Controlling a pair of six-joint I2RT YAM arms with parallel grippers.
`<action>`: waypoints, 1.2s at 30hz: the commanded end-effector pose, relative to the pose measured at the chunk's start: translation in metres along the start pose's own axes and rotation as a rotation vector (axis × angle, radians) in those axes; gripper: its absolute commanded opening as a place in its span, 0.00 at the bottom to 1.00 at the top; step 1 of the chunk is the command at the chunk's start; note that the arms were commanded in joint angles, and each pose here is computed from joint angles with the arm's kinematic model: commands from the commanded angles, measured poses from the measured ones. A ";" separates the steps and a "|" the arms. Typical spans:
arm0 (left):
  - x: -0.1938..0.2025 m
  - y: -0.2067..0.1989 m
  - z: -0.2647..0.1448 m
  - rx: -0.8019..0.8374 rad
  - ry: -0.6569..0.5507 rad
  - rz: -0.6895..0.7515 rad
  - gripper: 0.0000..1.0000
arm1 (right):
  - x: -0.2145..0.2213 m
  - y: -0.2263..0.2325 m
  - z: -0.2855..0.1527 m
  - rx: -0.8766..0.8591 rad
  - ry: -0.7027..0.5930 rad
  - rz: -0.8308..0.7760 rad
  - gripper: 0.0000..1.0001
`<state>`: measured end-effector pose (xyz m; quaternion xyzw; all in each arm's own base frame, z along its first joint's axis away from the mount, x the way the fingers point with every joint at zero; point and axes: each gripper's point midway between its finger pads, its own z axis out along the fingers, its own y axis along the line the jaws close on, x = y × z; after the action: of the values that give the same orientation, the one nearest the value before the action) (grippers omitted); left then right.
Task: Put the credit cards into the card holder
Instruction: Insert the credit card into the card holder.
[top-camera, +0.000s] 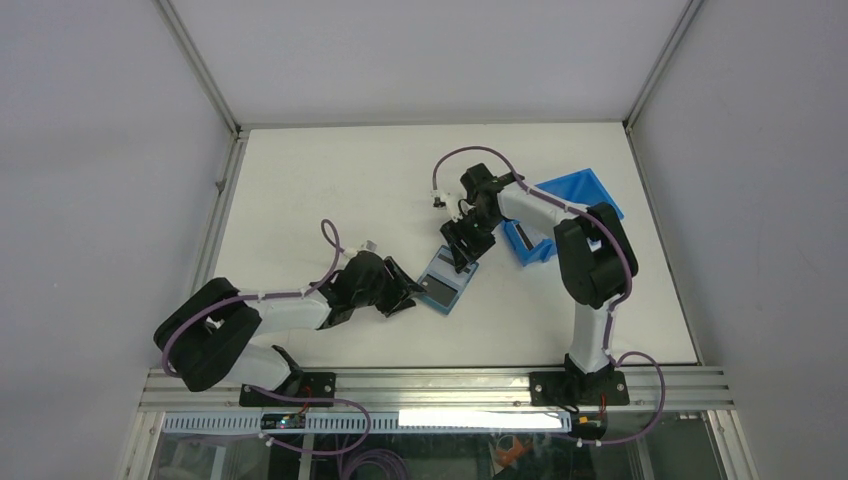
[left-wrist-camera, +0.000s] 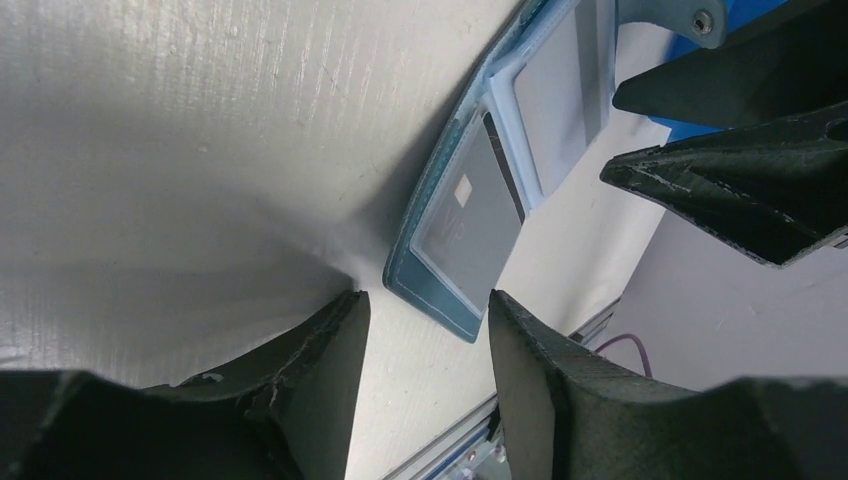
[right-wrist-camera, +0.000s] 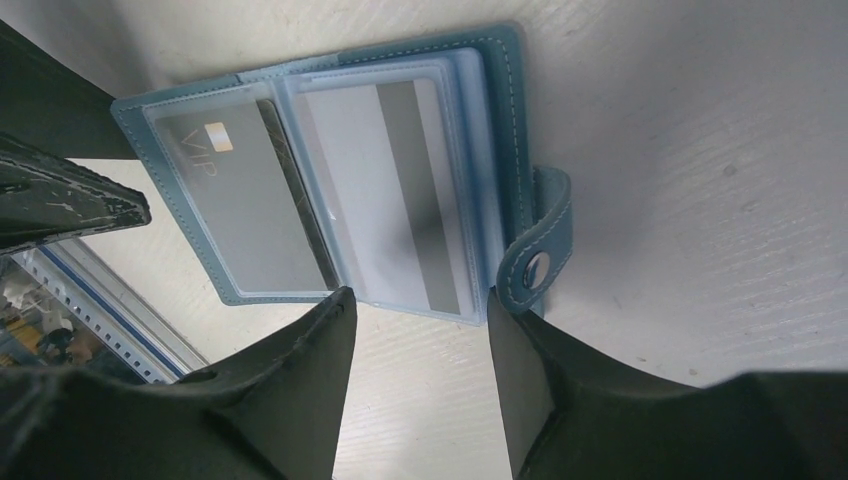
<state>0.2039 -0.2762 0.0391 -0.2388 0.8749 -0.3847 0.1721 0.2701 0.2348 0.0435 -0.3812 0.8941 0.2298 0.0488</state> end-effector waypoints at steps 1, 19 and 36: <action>0.003 -0.022 0.002 0.064 0.020 -0.008 0.47 | -0.013 -0.005 -0.004 0.035 -0.020 -0.008 0.54; 0.005 -0.016 0.013 -0.005 0.064 0.052 0.24 | -0.008 0.027 -0.017 -0.054 -0.069 -0.055 0.42; -0.002 -0.019 0.011 -0.021 0.073 0.106 0.23 | -0.012 0.061 -0.023 -0.235 -0.132 0.008 0.39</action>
<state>0.2068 -0.2831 0.0289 -0.1978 0.9032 -0.3511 0.1475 0.2380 0.2548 0.0599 -0.3638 0.8772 0.3122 0.0271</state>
